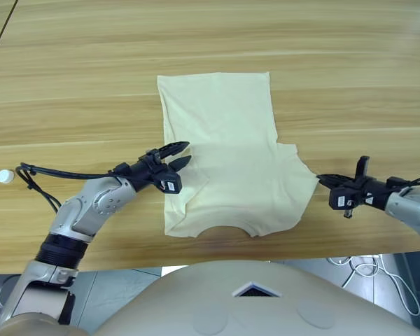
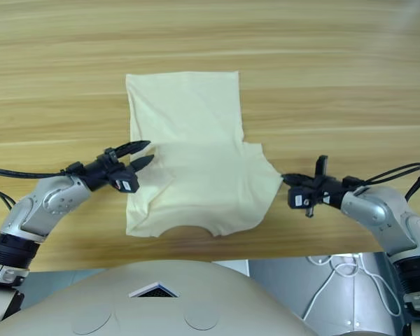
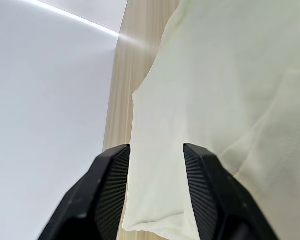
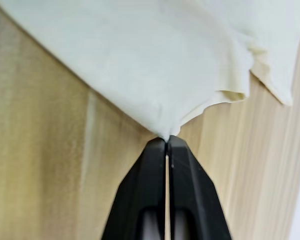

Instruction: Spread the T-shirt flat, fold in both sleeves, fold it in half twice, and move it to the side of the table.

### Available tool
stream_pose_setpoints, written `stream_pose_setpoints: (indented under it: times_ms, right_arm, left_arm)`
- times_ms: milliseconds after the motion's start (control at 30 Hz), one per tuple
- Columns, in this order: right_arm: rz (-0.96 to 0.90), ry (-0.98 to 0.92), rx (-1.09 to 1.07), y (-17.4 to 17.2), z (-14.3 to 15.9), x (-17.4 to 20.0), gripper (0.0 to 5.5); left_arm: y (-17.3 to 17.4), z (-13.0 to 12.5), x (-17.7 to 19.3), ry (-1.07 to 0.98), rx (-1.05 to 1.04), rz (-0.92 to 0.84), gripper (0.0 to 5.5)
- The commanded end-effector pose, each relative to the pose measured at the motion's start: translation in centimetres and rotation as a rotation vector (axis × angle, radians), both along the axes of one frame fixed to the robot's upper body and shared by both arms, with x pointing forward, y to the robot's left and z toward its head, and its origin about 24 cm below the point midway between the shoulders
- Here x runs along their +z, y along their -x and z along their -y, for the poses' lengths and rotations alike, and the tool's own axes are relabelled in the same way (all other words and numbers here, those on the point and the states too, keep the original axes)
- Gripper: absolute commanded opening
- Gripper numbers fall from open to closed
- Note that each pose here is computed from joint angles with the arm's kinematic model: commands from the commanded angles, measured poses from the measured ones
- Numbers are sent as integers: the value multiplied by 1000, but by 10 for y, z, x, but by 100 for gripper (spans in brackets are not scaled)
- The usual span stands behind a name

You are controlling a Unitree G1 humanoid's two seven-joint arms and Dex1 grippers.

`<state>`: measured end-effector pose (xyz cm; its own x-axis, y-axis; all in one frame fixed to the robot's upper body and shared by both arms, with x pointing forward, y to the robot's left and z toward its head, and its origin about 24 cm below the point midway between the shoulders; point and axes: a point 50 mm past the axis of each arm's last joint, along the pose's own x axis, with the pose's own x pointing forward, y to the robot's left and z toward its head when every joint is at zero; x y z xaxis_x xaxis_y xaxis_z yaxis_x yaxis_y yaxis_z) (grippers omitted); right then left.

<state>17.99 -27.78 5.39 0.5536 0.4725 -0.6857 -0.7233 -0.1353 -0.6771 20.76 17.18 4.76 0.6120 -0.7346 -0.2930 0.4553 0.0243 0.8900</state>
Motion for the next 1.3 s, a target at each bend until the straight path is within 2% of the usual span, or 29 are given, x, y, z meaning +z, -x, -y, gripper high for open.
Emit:
stream_pose_setpoints:
  times_ms: [33, 400, 833, 1300]
  right_arm:
    - [75, -73, 31, -7, -10, 15, 3]
    - [78, -165, 207, 0, -42, 26, 3]
    - [68, -210, 343, -20, -85, 24, 3]
    - [23, -207, 435, -30, -110, 17, 3]
  left_arm:
    - [-4, 1, 1, 3, -3, 13, 200]
    - [-6, 4, 1, 6, -14, 16, 200]
    - [-8, 8, 1, 16, -19, 18, 200]
    - [-7, 14, -2, 31, -24, 13, 200]
